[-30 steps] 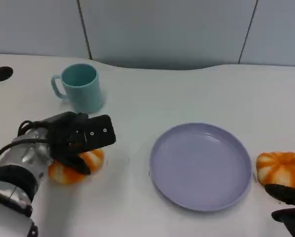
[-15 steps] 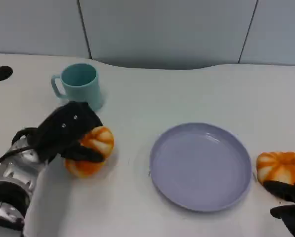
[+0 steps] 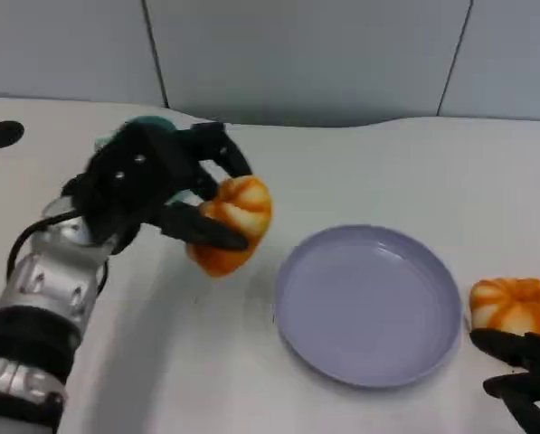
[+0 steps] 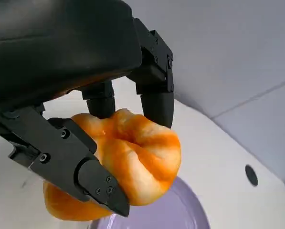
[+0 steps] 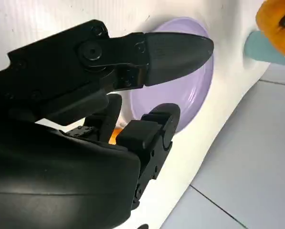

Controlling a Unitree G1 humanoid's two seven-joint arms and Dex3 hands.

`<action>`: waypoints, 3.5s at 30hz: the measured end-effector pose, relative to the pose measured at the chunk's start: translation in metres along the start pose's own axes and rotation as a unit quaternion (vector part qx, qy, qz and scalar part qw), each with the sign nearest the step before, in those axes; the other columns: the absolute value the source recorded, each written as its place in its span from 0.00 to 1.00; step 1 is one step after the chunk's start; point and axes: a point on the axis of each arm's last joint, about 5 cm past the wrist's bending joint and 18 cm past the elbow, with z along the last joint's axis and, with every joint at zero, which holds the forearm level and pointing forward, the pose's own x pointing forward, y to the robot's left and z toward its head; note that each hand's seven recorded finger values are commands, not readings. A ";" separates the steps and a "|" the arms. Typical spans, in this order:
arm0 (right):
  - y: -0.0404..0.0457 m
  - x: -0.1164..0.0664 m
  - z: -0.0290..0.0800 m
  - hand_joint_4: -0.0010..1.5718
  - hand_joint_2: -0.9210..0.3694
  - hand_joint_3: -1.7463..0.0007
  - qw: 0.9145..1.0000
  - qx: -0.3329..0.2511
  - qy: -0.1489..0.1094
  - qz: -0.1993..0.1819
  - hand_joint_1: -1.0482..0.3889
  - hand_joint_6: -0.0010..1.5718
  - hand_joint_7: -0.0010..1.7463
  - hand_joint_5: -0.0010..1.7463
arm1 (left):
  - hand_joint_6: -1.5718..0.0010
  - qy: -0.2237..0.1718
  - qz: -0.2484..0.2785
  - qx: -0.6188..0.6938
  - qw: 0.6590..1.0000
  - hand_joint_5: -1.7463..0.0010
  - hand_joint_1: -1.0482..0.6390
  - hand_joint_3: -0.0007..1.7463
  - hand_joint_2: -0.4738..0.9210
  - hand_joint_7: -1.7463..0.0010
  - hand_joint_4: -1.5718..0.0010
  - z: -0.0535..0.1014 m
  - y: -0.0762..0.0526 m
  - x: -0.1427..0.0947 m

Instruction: Grasp the bread from the table and place it into the plate.

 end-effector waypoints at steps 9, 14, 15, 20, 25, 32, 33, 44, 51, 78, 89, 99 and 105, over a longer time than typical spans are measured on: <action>0.0031 0.003 0.001 0.33 0.00 0.78 1.000 -0.009 0.006 0.002 0.48 0.45 0.00 0.40 | 0.56 -0.010 -0.102 0.059 0.993 0.00 0.56 0.09 0.90 0.00 0.44 0.031 -0.038 0.039; 0.0068 0.003 0.000 0.33 0.00 0.78 1.000 -0.005 0.006 0.010 0.49 0.45 0.00 0.39 | 0.57 -0.010 -0.157 0.144 0.977 0.00 0.59 0.10 0.90 0.00 0.44 0.046 -0.067 0.055; 0.0077 0.003 0.000 0.33 0.00 0.78 1.000 -0.004 0.006 0.011 0.49 0.45 0.00 0.39 | 0.57 -0.014 -0.165 0.159 0.973 0.00 0.60 0.10 0.89 0.00 0.44 0.048 -0.073 0.058; 0.0112 0.002 0.000 0.33 0.00 0.78 1.000 0.000 0.011 0.010 0.48 0.44 0.00 0.36 | 0.60 -0.014 -0.190 0.204 0.960 0.00 0.60 0.13 0.91 0.00 0.48 0.053 -0.095 0.064; 0.0155 0.002 0.003 0.35 0.00 0.78 1.000 0.004 0.015 0.015 0.49 0.45 0.00 0.35 | 0.67 0.000 -0.204 0.225 0.953 0.00 0.59 0.12 0.90 0.00 0.57 0.046 -0.103 0.064; 0.0156 0.002 0.004 0.37 0.00 0.79 1.000 0.005 0.020 0.015 0.49 0.45 0.01 0.35 | 0.75 0.006 -0.244 0.263 0.933 0.24 0.36 0.01 0.90 0.51 0.91 0.047 -0.101 0.065; 0.0156 0.002 0.004 0.37 0.00 0.79 1.000 0.005 0.020 0.015 0.49 0.45 0.00 0.35 | 0.74 0.001 -0.251 0.271 0.929 0.37 0.31 0.01 0.90 0.69 0.96 0.051 -0.098 0.066; 0.0151 0.002 0.004 0.37 0.00 0.78 1.000 0.006 0.021 0.015 0.49 0.45 0.00 0.35 | 0.87 -0.042 -0.326 0.301 0.895 0.90 0.19 0.00 0.89 0.99 1.00 0.078 -0.078 0.071; 0.0150 0.002 0.004 0.35 0.00 0.78 1.000 0.006 0.020 0.016 0.48 0.45 0.00 0.34 | 0.89 -0.045 -0.345 0.320 0.881 0.96 0.16 0.00 0.90 1.00 1.00 0.088 -0.071 0.072; 0.0088 -0.001 0.002 0.34 0.00 0.78 1.000 -0.005 0.004 0.009 0.46 0.45 0.00 0.34 | 0.86 -0.072 -0.145 -0.009 0.987 0.93 0.36 0.03 1.00 0.99 0.91 -0.001 0.050 -0.051; 0.0053 0.000 -0.001 0.34 0.00 0.78 1.000 -0.012 0.012 0.011 0.46 0.45 0.00 0.34 | 0.62 0.045 0.000 -0.171 0.984 0.29 0.37 0.10 1.00 0.88 0.81 -0.059 -0.009 -0.111; -0.0020 0.004 -0.011 0.36 0.00 0.79 1.000 -0.011 0.017 0.007 0.47 0.46 0.01 0.35 | 0.75 0.153 0.011 -0.181 0.971 0.03 0.40 0.06 1.00 0.02 0.70 -0.074 -0.036 -0.124; -0.0069 0.008 -0.014 0.35 0.00 0.80 1.000 -0.007 0.015 0.008 0.46 0.46 0.01 0.35 | 0.68 0.183 0.008 -0.148 0.972 0.00 0.44 0.02 1.00 0.00 0.59 -0.079 -0.044 -0.119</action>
